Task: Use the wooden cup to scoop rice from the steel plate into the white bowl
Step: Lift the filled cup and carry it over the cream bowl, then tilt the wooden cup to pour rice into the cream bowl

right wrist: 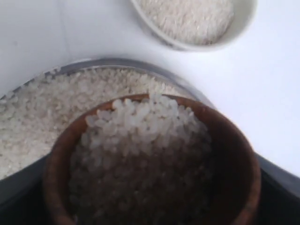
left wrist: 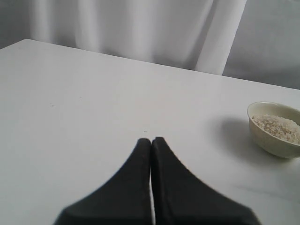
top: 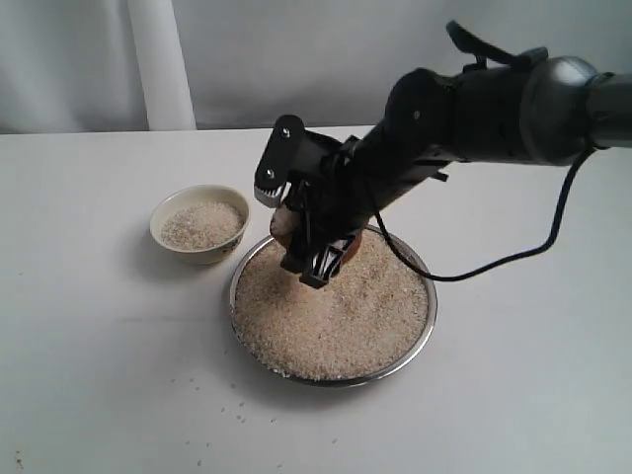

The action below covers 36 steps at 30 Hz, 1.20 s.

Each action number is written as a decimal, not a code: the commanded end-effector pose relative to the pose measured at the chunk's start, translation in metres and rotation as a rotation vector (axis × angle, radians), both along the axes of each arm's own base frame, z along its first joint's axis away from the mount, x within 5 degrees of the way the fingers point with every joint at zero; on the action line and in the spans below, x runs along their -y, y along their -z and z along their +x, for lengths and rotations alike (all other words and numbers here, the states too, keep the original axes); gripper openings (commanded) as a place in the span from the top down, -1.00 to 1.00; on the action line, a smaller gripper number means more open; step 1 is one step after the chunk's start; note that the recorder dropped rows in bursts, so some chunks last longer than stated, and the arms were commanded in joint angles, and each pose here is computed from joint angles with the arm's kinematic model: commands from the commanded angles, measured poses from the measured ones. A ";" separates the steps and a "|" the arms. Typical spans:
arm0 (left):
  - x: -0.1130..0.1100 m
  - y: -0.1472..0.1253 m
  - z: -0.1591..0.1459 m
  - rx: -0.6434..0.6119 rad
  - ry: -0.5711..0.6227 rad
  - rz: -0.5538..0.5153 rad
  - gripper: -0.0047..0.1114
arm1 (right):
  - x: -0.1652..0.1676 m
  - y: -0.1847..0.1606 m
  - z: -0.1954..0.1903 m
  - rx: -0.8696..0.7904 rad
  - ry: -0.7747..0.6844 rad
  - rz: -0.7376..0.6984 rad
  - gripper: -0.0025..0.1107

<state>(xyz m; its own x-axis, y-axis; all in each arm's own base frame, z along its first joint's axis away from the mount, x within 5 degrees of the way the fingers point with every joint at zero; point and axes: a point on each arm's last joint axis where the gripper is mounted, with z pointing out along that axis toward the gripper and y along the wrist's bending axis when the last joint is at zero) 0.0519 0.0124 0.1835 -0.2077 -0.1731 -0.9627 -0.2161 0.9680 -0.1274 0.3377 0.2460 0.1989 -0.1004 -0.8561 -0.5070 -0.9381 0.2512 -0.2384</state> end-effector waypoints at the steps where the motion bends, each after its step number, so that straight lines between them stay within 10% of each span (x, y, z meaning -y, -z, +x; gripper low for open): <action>1: 0.000 0.000 0.001 -0.001 0.002 -0.006 0.92 | -0.016 -0.028 0.010 0.062 -0.040 0.013 0.96; 36: 0.000 0.000 0.001 -0.001 0.002 -0.006 0.92 | -0.125 -0.032 0.065 0.312 -0.017 0.079 0.96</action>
<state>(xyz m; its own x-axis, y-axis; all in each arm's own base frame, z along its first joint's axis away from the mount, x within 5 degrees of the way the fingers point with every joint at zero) 0.0519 0.0124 0.1835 -0.2077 -0.1731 -0.9627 -0.2161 0.9680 -0.1274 0.3977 0.3691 0.2216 0.0452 -0.8361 -0.5467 -0.8640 0.2420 -0.4415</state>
